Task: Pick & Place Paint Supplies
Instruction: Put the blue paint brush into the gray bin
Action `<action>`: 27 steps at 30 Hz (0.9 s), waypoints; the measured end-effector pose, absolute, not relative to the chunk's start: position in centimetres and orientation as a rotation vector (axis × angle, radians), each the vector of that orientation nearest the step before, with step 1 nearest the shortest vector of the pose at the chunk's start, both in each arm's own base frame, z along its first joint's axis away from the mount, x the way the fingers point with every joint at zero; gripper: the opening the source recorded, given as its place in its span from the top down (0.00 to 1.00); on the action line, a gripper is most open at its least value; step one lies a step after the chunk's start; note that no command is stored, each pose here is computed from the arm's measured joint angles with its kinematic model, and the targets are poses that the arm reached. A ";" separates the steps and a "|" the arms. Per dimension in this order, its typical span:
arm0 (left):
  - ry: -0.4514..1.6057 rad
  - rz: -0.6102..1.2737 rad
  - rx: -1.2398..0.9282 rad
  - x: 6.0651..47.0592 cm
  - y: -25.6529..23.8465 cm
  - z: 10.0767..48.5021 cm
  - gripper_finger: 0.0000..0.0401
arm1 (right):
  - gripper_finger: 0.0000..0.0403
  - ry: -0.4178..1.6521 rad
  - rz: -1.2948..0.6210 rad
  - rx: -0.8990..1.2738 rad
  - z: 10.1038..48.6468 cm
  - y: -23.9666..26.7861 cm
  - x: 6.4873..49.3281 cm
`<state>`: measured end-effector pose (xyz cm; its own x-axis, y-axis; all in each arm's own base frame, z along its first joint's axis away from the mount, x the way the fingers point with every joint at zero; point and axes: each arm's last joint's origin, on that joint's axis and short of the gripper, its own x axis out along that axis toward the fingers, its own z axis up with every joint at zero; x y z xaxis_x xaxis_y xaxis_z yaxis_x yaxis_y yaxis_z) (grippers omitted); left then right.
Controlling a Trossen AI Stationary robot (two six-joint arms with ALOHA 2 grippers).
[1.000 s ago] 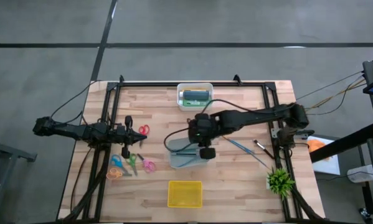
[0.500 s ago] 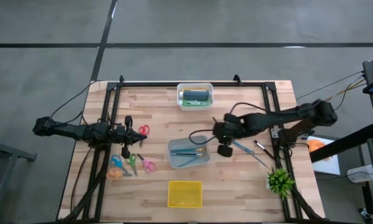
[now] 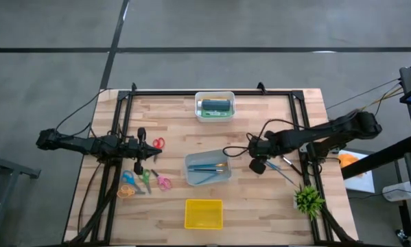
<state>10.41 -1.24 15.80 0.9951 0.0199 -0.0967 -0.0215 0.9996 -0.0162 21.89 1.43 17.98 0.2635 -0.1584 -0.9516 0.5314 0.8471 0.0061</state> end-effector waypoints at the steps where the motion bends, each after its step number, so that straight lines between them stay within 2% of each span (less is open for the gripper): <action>1: 0.097 0.020 -0.017 10.4 -1.2 15.8 1.00 | 0.80 1.235 -0.486 0.366 17.7 1.4 21.7; 9: 0.097 0.021 -0.017 10.4 -1.2 15.8 1.00 | 0.80 1.291 -0.536 0.496 16.1 1.5 20.7; 17: 0.097 0.020 -0.017 10.4 -1.2 15.8 1.00 | 0.80 1.301 -0.578 0.545 15.5 1.5 20.3; 27: 0.097 0.021 -0.017 10.4 -1.2 15.8 1.00 | 0.80 1.284 -0.540 0.568 15.2 1.6 20.4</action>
